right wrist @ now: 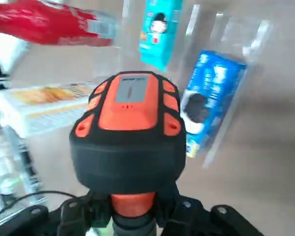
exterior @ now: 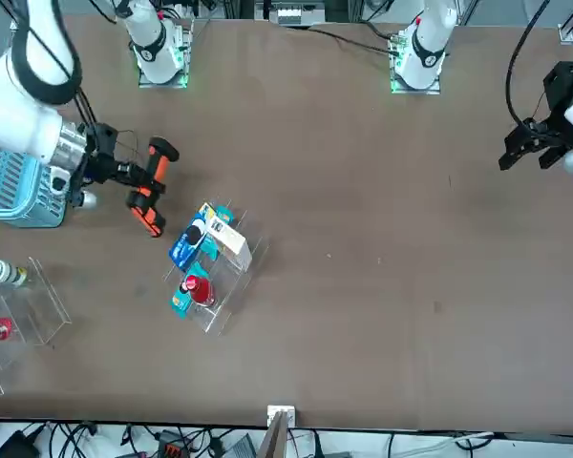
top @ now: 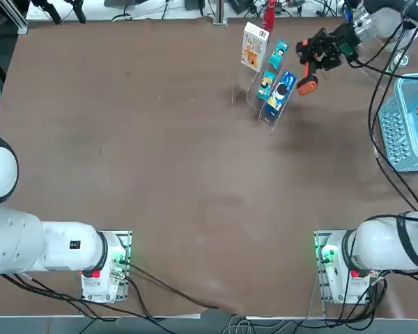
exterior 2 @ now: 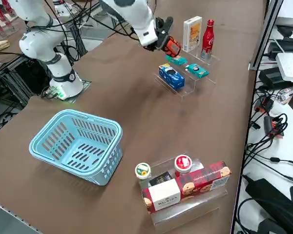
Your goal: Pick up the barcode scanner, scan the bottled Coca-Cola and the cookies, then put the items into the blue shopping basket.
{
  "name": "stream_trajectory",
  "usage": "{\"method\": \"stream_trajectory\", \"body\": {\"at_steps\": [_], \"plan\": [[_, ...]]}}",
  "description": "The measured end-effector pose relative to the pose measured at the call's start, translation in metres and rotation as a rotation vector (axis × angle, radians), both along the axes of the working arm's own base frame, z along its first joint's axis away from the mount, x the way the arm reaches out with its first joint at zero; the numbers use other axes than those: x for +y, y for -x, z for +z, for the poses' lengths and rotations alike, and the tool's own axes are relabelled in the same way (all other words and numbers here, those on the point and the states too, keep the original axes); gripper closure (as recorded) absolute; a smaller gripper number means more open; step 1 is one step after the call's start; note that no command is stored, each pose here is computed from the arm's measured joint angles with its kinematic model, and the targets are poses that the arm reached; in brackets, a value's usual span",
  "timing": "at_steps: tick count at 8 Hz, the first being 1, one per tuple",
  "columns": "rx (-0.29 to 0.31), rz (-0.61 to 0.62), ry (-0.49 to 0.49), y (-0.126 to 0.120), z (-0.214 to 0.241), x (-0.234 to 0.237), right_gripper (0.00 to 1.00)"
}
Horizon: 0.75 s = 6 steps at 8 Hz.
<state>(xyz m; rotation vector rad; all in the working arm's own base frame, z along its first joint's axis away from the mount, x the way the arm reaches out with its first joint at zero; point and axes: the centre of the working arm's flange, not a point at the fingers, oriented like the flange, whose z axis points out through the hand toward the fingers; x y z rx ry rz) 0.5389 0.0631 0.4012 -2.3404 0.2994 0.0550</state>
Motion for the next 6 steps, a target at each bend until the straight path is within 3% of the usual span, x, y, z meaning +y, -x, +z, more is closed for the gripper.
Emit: {"method": "stream_trajectory", "body": {"at_steps": [3,6], "plan": [[-0.066,0.018,-0.225,-0.009,-0.040,-0.015,0.57],[-0.085,0.058,-0.360,-0.008,-0.071,-0.018,0.57]]}}
